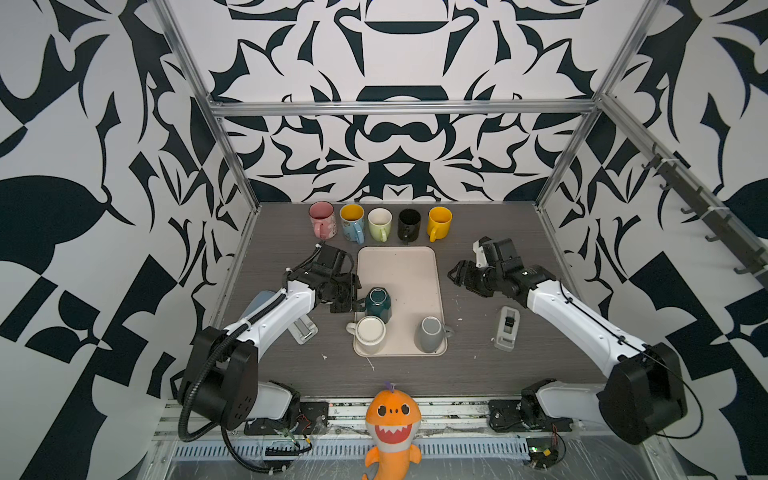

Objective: Turn the mug right side up
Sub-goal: 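Move the left gripper down onto the dark green mug on the tray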

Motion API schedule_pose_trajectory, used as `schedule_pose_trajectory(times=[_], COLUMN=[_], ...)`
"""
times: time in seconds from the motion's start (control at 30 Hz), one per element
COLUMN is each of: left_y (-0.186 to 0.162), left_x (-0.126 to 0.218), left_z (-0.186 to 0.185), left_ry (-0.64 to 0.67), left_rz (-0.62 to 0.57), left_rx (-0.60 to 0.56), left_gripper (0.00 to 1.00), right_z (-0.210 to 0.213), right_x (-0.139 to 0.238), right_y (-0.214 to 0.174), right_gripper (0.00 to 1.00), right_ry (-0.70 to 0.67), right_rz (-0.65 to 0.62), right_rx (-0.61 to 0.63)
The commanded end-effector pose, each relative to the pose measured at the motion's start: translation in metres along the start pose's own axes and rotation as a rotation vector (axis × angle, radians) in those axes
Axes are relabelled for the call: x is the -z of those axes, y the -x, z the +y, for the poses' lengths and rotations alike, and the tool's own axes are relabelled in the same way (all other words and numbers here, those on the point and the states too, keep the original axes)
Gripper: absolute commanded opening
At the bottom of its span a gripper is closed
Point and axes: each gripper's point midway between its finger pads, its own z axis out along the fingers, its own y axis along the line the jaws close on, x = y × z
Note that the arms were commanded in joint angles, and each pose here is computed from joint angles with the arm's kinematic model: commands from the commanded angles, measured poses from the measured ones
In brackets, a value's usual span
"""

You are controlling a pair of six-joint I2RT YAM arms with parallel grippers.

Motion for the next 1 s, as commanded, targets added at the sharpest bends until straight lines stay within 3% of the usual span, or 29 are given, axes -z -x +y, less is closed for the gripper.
schedule_pose_trajectory(times=[0.0, 0.47, 0.73, 0.97], left_y=[-0.003, -0.004, -0.004, -0.007], left_x=[-0.007, -0.024, -0.030, -0.037], left_z=[0.001, -0.001, -0.002, -0.011], left_ry=[0.033, 0.062, 0.063, 0.052], left_rz=[0.016, 0.036, 0.045, 0.064], left_rx=[0.010, 0.001, 0.000, -0.012], left_gripper=[0.55, 0.28, 0.20, 0.05], right_z=[0.010, 0.006, 0.005, 0.003], right_x=[0.005, 0.005, 0.003, 0.005], right_y=[0.010, 0.011, 0.010, 0.010], right_gripper=[0.64, 0.63, 0.63, 0.63], right_ry=[0.019, 0.001, -0.006, -0.017], right_rz=[-0.041, -0.043, -0.039, -0.042], right_rx=[0.014, 0.013, 0.011, 0.010])
